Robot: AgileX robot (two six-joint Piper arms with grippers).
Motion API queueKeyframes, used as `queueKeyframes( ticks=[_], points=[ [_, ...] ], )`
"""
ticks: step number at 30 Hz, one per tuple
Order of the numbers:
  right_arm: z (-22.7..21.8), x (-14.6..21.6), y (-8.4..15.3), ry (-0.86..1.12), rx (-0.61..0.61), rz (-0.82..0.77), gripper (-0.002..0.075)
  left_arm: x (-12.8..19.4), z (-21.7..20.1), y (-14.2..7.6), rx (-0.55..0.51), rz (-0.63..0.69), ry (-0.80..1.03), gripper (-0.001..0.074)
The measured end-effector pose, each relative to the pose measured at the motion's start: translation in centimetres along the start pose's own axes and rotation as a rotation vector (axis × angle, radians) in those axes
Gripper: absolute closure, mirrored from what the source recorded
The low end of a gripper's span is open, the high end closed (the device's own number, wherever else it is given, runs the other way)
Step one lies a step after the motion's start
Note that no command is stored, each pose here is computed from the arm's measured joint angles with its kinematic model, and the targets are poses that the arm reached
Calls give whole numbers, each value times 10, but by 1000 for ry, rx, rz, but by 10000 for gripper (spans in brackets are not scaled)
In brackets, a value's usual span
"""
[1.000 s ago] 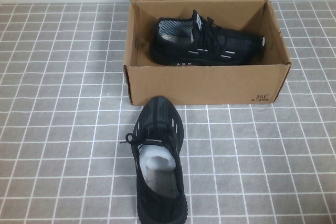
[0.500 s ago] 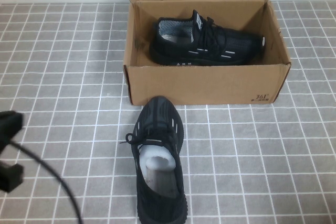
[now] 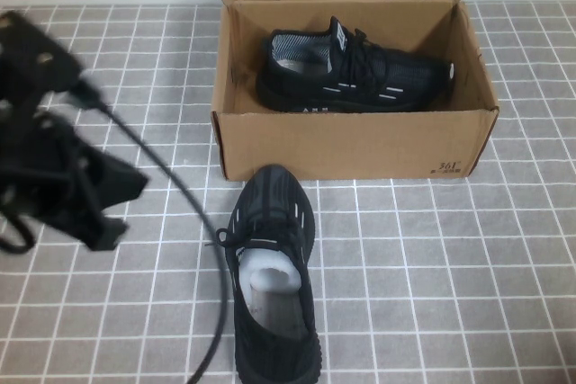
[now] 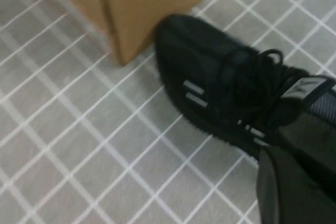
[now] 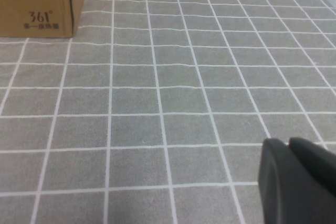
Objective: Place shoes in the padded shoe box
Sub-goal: Pick up the shoe from the table
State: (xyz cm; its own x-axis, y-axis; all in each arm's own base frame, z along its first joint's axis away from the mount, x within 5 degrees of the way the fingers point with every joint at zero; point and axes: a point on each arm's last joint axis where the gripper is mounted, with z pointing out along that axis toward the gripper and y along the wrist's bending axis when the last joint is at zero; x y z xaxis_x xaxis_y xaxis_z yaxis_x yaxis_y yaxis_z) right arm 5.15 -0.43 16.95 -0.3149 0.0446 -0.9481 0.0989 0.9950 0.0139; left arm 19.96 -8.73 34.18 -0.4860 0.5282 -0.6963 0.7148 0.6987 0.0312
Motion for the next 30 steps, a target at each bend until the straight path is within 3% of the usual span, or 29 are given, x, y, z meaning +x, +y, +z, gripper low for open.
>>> queueKeyframes(
  ticks=[7,12,17,30],
  points=[
    [0,0,0,0,0,0,734,-24,32,-25,122,180,48,540],
    [0,0,0,0,0,0,734,-26,59,-44,132,345,115,391],
    [0,0,0,0,0,0,734,-27,86,-49,95,458,146,362],
    [0,0,0,0,0,0,734,-16,148,-45,109,457,237,358]
  ],
)
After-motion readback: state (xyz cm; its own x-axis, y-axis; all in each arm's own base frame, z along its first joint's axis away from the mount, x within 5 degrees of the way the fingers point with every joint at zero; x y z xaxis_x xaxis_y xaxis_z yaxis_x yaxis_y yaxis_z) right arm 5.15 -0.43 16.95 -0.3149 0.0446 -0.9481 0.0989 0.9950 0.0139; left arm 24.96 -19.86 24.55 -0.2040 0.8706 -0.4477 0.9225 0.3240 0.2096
